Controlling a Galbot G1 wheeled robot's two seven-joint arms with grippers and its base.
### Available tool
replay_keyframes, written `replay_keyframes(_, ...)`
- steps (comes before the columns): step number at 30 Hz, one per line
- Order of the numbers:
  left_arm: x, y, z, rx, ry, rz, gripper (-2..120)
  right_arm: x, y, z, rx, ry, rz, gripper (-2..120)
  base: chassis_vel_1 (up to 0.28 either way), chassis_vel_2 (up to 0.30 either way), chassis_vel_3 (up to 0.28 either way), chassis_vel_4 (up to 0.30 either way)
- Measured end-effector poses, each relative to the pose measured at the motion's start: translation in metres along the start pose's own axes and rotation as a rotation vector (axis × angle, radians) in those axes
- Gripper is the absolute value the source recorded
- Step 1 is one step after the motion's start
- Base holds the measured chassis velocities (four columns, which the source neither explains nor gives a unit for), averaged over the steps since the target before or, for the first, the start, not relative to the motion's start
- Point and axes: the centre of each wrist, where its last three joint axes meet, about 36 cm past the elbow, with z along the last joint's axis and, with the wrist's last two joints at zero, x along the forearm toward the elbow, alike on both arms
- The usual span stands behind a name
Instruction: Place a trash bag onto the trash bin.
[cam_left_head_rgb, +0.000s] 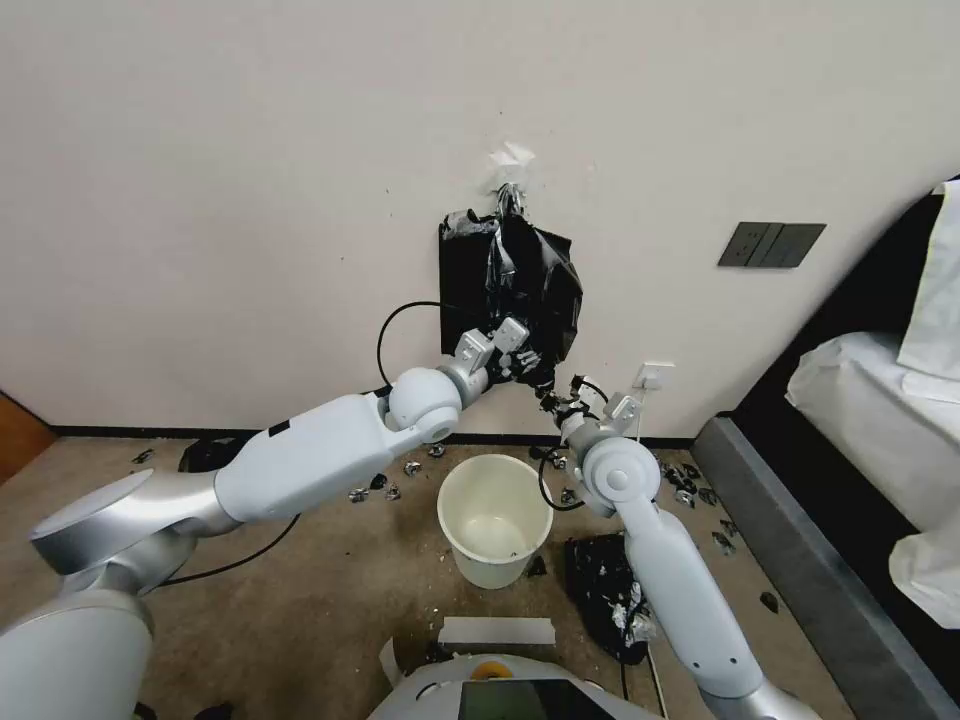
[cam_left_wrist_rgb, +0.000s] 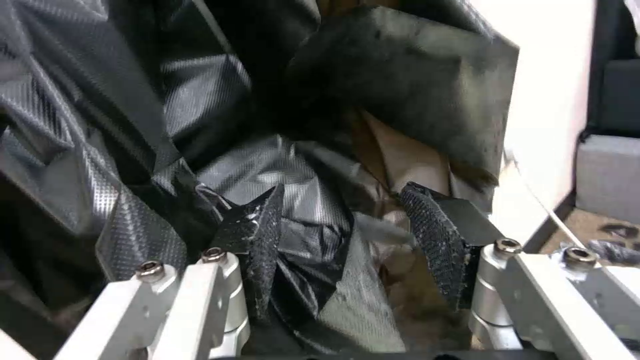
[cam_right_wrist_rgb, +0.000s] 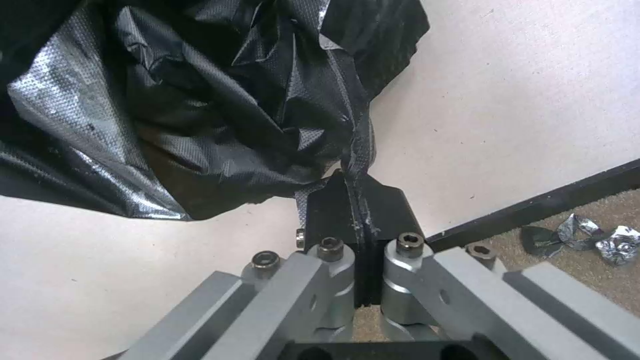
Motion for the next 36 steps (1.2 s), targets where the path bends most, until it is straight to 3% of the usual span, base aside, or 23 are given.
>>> replay_keyframes(10,-0.010,-0.014,-0.021,-0.021,-0.003,-0.047,50,0.000,-0.002,0.000,0.003,-0.001,0.002,0,0.000,0.000,0.000,0.000)
replay_keyframes(17,-0.014,-0.021,-0.039,-0.049,0.076,-0.154,48,0.002,-0.003,-0.001,0.003,-0.004,0.000,0,0.000,0.000,0.000,0.000)
replay_keyframes(25,-0.013,-0.019,-0.043,-0.071,0.129,-0.191,36,0.002,-0.004,-0.001,-0.001,-0.005,-0.002,0,0.000,0.000,0.000,0.000)
replay_keyframes(34,-0.007,-0.016,-0.042,-0.084,0.143,-0.211,37,0.002,-0.004,0.001,-0.009,-0.008,-0.006,0,0.000,0.000,0.000,0.000)
replay_keyframes(36,-0.002,-0.015,-0.042,-0.087,0.148,-0.216,42,0.002,-0.004,0.001,-0.011,-0.008,-0.008,0,0.000,0.000,0.000,0.000)
